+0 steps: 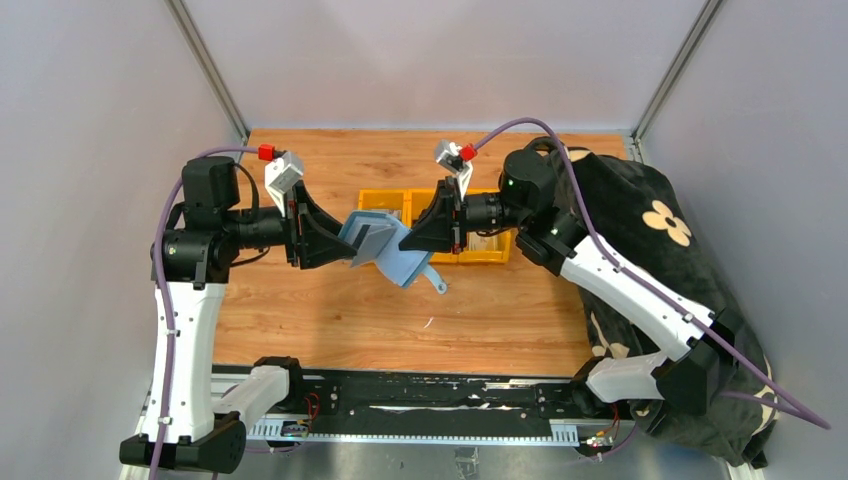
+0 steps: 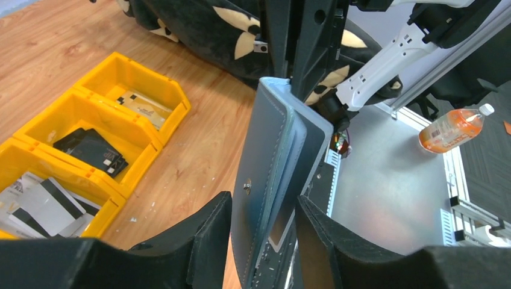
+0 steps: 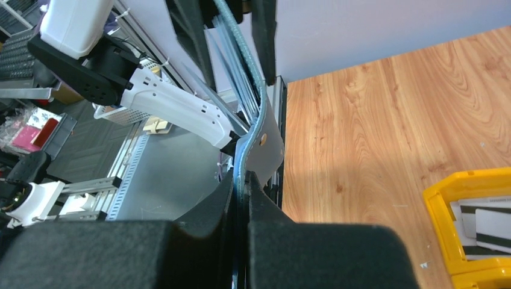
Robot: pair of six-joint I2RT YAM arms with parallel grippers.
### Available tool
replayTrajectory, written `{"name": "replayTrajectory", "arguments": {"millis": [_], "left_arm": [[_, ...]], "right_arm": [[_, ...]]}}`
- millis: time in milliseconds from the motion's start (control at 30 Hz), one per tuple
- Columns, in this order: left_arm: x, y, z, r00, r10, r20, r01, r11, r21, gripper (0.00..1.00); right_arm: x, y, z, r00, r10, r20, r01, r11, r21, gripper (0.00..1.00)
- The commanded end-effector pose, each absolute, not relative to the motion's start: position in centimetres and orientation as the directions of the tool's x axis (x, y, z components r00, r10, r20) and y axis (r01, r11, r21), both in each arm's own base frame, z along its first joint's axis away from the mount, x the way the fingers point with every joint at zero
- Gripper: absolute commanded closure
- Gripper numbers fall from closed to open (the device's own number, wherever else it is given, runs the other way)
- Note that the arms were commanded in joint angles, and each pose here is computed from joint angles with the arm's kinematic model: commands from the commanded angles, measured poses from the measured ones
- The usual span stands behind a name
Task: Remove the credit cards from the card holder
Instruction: Remove the credit card from the card holder.
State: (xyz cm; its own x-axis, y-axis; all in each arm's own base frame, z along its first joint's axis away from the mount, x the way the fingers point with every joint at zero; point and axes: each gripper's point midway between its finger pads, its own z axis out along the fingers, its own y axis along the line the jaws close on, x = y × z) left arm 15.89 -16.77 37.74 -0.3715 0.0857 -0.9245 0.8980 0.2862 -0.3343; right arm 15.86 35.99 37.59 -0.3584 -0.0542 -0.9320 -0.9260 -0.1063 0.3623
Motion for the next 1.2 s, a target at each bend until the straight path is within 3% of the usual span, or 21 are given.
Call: {"name": "replayTrajectory", "arguments": {"millis": [0, 667, 1167], "left_arm": [[14.2, -17.1, 37.3, -0.351, 0.099, -0.931, 0.924, 0.198, -0.327, 0.50], [13.9, -17.3, 38.4, -0.358, 0.080, -0.930, 0.925, 0.165, -0.342, 0.48], [12.5, -17.4, 39.0, -0.356, 0.064, -0.932, 0.928, 0.138, -0.345, 0.50]], "right_arm": [[13.1, 35.1, 41.4, -0.234, 0.056, -0.971, -0.950, -0.227, 0.216, 1.00], [7.8, 35.6, 41.2, -0.174, 0.016, -0.985, -0.873, -0.465, 0.147, 1.00], [13.0, 35.8, 40.6, -0.194, 0.018, -0.981, -0.959, -0.212, 0.186, 1.00]]}}
